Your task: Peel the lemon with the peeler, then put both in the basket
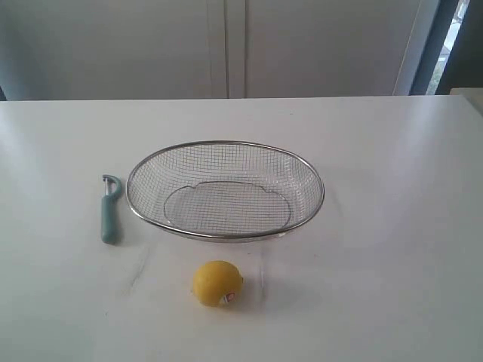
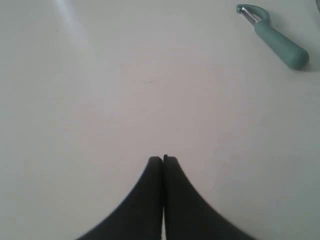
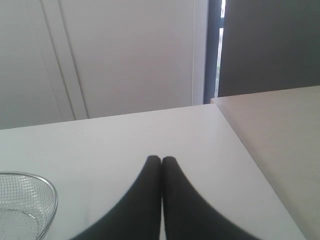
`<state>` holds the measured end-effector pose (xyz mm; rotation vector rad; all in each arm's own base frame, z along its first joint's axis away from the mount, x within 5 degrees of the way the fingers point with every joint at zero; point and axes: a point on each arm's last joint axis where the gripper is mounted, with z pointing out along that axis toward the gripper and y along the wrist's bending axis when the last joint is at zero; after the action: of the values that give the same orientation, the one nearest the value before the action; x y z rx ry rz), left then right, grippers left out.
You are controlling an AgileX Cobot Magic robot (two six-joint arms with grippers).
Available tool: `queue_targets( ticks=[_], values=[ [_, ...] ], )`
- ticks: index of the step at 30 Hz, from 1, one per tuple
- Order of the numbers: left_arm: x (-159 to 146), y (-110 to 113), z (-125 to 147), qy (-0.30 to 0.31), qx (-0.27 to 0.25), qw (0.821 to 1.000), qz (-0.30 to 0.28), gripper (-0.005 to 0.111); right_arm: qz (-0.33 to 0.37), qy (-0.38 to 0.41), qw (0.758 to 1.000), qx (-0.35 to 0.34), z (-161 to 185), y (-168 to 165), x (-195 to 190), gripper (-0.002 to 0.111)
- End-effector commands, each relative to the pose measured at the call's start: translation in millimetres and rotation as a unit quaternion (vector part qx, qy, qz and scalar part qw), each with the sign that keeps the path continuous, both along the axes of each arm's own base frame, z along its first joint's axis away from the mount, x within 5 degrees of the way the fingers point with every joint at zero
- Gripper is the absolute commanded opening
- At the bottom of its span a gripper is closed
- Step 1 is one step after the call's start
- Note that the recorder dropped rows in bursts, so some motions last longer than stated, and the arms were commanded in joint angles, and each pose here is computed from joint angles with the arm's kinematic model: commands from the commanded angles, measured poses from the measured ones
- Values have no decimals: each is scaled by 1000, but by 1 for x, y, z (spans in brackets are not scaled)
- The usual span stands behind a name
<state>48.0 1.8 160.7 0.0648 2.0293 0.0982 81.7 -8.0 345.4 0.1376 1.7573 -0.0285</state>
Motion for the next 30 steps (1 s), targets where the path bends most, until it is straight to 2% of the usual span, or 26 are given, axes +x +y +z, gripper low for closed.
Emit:
queue_targets(
  ticks=[1, 12, 20, 30],
  values=[
    [0, 0, -3, 6, 0, 1000, 1, 0, -1, 39, 999, 3, 5, -2, 15, 0],
    [0, 0, -3, 6, 0, 1000, 1, 0, 19, 134, 988, 76, 18, 1, 62, 0],
    [0, 0, -3, 6, 0, 1000, 1, 0, 39, 230, 969, 83, 20, 1, 100, 0],
    [0, 0, -3, 6, 0, 1000, 1, 0, 97, 270, 954, 93, 22, 10, 141, 0]
  ],
)
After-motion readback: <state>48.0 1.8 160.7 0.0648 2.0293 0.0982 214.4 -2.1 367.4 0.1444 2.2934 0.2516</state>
